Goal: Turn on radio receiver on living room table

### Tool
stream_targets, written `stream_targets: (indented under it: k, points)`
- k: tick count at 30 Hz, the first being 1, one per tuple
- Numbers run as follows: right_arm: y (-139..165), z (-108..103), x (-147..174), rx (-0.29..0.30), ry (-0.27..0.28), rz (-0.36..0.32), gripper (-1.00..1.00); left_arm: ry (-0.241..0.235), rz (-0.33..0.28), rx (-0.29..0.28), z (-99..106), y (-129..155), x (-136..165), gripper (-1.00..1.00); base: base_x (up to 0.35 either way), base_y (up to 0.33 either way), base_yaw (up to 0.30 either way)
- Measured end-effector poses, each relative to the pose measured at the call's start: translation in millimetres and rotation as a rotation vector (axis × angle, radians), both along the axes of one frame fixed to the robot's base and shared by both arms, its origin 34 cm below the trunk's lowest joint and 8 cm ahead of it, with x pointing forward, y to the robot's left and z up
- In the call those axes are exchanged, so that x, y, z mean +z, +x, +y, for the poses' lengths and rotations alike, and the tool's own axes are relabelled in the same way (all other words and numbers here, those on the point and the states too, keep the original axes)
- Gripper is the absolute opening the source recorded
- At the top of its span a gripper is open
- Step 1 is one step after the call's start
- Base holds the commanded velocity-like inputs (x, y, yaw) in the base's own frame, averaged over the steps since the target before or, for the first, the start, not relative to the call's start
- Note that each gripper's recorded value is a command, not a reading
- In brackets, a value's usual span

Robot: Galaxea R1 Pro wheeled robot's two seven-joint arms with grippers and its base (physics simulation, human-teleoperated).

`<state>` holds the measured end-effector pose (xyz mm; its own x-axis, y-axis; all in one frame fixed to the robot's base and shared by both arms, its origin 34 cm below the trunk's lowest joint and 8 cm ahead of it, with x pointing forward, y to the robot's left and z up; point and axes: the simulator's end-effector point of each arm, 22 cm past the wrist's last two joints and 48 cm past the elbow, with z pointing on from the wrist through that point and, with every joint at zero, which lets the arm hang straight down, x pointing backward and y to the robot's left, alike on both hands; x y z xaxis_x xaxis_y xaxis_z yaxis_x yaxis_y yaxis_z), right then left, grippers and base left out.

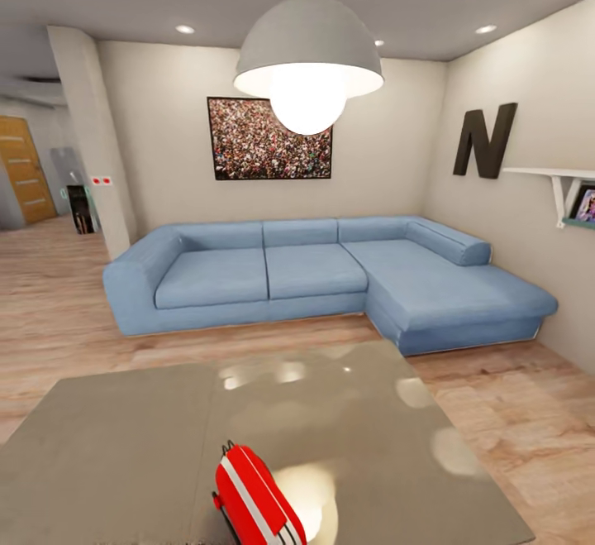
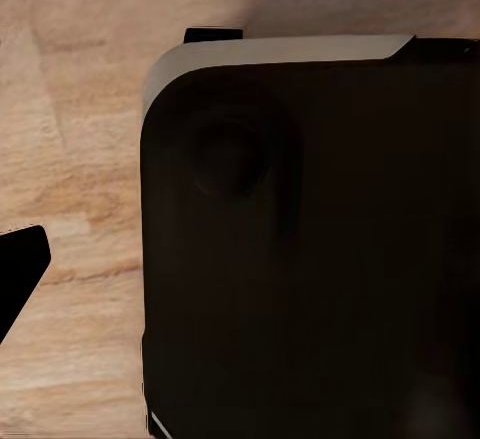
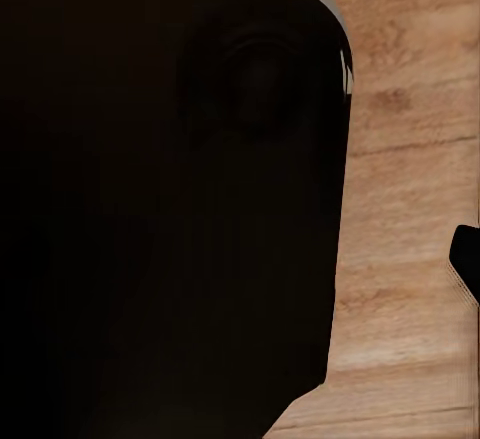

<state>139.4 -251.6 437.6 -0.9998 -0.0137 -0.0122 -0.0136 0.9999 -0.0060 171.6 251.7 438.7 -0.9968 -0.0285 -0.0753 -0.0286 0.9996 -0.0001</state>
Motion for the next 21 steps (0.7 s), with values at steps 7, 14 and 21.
stream_targets:
  k: [7, 14, 21]
  points:
    - [-0.1, 0.0, 0.0, 0.000, 0.000, 0.000, 1.00, 0.000, 0.001, 0.000, 0.0, -0.1, 0.0, 1.00, 0.000, 0.000, 0.278]
    - [-0.1, 0.0, 0.0, 0.000, 0.000, 0.000, 1.00, 0.000, 0.001, 0.000, 0.0, -0.1, 0.0, 1.00, 0.000, 0.000, 0.278]
    - [-0.1, 0.0, 0.0, 0.000, 0.000, 0.000, 1.00, 0.000, 0.001, 0.000, 0.0, -0.1, 0.0, 1.00, 0.000, 0.000, 0.278]
